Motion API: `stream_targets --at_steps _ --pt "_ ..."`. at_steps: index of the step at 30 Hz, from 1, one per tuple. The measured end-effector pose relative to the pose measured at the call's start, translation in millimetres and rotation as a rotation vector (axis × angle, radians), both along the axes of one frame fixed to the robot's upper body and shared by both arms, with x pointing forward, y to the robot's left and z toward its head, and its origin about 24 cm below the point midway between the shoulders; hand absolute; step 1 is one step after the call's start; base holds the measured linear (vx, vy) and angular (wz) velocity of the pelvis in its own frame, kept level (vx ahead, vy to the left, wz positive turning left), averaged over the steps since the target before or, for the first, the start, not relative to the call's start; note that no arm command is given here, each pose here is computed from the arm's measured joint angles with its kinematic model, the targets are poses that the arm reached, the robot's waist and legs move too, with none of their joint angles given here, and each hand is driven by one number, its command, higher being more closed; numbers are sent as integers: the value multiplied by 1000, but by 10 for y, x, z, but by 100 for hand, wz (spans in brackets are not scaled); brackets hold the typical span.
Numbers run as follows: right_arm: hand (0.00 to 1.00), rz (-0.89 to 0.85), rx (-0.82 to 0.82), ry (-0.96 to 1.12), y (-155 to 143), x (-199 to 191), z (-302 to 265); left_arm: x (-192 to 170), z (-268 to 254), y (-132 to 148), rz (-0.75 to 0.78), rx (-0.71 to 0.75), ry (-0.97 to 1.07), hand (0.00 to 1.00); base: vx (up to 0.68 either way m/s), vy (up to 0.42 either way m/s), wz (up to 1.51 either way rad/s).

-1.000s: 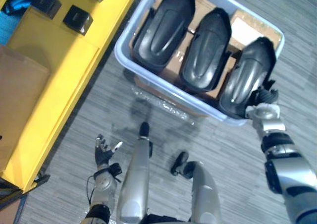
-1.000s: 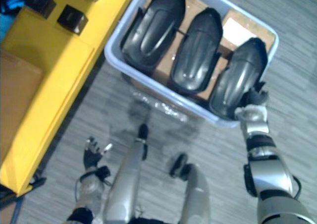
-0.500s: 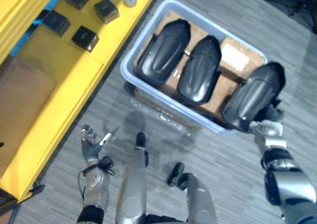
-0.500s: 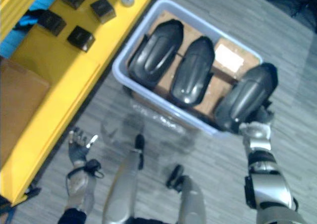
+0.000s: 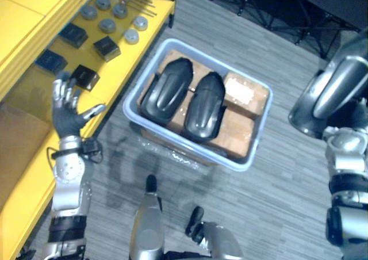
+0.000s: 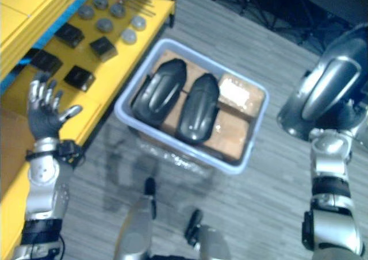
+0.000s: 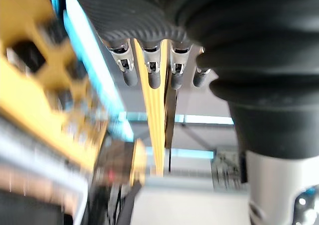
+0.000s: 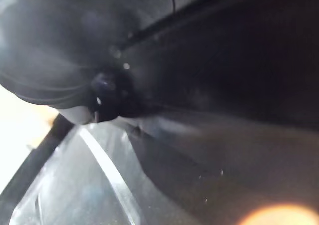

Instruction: Walk over and take plastic housings, then place them on the shelf

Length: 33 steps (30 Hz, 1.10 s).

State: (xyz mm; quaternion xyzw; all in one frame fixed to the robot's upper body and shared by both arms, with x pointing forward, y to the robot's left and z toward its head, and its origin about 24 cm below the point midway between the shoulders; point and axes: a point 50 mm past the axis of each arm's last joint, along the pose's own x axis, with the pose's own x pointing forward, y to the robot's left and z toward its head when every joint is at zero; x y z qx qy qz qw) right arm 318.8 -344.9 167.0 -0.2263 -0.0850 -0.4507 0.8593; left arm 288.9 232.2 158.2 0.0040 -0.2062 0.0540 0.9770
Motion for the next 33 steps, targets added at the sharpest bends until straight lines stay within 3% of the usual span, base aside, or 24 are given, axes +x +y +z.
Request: stream_targets --at_steps 5,16,25,33 --pt "100 207 -232 -81 543 123 283 245 -110 -423 -215 79 191 0 117 -9 -16" --pt "100 561 -413 -166 1467 300 421 615 -384 -782 -294 35 461 0 -11 16 -9" --pt "100 699 -430 -133 1785 326 301 635 -713 -796 -291 -92 596 0 -94 11 1" --pt "100 729 -410 -11 1941 405 -5 616 -631 -1048 -421 -222 474 0 -1 6 1"
